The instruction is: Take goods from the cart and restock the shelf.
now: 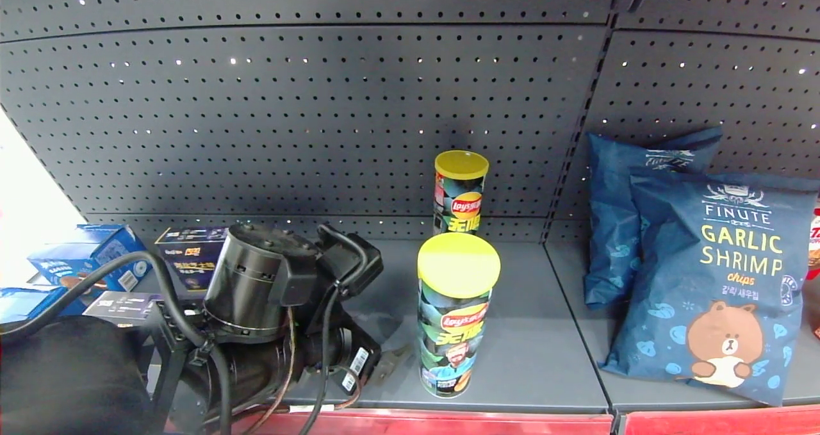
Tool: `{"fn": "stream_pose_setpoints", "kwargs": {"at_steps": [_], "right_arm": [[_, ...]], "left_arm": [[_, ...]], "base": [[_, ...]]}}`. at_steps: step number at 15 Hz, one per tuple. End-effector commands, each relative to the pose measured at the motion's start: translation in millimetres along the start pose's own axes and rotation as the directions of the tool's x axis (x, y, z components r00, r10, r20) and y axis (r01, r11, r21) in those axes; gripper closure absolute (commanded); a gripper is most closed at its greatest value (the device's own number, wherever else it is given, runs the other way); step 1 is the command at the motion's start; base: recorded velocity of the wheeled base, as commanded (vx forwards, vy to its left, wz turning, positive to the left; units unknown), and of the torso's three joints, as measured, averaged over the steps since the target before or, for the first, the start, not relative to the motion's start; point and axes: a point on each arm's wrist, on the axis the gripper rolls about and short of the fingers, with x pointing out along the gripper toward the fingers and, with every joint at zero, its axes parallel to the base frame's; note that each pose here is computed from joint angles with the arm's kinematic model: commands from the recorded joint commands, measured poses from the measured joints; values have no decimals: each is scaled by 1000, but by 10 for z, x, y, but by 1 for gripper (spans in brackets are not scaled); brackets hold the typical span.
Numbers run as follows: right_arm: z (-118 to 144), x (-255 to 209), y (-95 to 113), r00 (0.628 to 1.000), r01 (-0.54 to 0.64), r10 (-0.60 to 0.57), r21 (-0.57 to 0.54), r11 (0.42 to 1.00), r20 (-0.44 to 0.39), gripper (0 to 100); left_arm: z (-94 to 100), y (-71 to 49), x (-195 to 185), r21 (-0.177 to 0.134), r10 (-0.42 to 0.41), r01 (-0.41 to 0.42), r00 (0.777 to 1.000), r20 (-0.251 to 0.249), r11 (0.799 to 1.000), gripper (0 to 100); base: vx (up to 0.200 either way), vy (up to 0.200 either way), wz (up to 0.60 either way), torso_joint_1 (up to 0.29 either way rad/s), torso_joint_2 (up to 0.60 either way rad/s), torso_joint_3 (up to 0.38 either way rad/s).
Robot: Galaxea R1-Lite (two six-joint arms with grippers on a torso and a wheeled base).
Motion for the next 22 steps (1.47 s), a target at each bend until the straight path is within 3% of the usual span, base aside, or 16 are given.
{"fn": "stream_pose_setpoints", "kwargs": {"at_steps": [1, 3, 4, 10, 22], "right_arm": [[0, 1, 0, 1000, 0, 0, 0, 1000, -1, 0], [0, 1, 0, 1000, 0, 0, 0, 1000, -1, 0], [0, 1, 0, 1000, 0, 0, 0, 1000, -1, 0], [0, 1, 0, 1000, 0, 0, 0, 1000, -1, 0], [0, 1, 0, 1000, 0, 0, 0, 1000, -1, 0]], "left_arm": [[-10, 8, -63, 12, 3, -3, 1000, 6, 1000, 0], [-30, 15, -212, 53, 0, -1, 999, 33, 999, 0], [-30, -7, -260, 60, -12, 9, 999, 45, 998, 0], [78, -74, -276, 65, -37, 31, 995, 88, 997, 0], [183, -63, -56, 54, -21, 17, 997, 75, 998, 0]], "base": [[0, 0, 0, 0, 0, 0], [0, 0, 0, 0, 0, 0], [0, 0, 0, 0, 0, 0], [0, 0, 0, 0, 0, 0], [0, 0, 0, 0, 0, 0]]}}
